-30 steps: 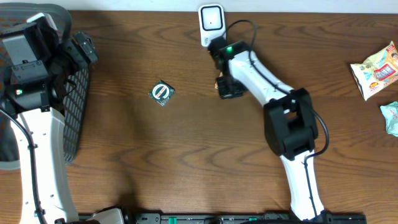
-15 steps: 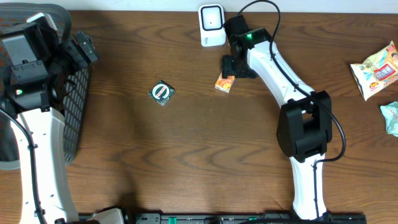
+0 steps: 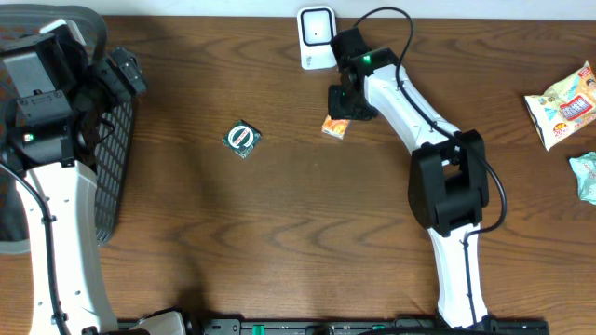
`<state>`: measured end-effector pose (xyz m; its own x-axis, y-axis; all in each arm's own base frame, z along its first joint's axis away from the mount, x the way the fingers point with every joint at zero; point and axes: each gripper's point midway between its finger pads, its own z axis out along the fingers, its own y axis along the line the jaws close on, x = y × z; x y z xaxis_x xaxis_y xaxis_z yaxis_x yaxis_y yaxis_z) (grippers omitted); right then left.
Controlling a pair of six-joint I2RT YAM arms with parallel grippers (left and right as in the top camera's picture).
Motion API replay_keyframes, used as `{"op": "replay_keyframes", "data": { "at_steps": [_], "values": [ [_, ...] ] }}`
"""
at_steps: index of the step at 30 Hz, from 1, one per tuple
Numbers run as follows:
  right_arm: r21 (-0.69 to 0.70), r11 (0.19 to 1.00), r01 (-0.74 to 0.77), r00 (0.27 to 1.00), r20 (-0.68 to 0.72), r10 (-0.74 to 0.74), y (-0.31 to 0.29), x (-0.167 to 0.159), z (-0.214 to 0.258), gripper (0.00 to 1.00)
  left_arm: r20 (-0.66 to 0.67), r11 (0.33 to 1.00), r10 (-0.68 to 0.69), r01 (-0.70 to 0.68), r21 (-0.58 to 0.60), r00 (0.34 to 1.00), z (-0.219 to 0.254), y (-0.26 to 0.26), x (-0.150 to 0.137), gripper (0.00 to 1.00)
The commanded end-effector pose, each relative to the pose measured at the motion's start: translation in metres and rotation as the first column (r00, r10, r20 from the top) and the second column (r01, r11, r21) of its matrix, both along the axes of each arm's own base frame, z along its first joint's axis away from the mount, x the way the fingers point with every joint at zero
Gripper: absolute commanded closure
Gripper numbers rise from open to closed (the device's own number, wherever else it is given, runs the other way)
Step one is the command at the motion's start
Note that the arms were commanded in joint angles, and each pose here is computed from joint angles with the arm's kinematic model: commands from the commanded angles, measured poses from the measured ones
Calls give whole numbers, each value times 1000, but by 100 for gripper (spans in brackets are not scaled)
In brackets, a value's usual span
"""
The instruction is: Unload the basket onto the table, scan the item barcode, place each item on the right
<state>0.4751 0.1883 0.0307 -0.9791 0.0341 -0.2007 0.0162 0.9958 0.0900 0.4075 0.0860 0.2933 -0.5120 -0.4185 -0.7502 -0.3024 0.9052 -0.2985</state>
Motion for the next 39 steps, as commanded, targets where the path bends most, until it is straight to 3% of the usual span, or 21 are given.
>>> {"op": "replay_keyframes", "data": {
  "at_steps": [1, 17, 22, 26, 30, 39],
  "values": [
    [-1, 1000, 22, 1000, -17, -22, -5, 1, -8, 58, -37, 998, 64, -63, 27, 997, -9, 16, -2, 2],
    [-19, 1000, 19, 998, -62, -20, -9, -13, -27, 58, -37, 998, 64, -63, 27, 997, -9, 16, -3, 2],
    [-12, 1000, 15, 996, -91, -16, -9, -22, -40, 74, -37, 998, 64, -63, 27, 997, -9, 16, -3, 2],
    [76, 995, -64, 992, -106, 72, 8, -26, -36, 98, -37, 998, 64, -63, 27, 997, -9, 16, -3, 2],
    [181, 970, -164, 978, -98, 184, 26, -30, -26, 99, -37, 998, 64, -63, 27, 997, -9, 16, -3, 2],
    [183, 892, -414, 906, -15, 423, 29, -38, 8, 99, -37, 998, 64, -63, 27, 997, -9, 16, -3, 2]
  ]
}}
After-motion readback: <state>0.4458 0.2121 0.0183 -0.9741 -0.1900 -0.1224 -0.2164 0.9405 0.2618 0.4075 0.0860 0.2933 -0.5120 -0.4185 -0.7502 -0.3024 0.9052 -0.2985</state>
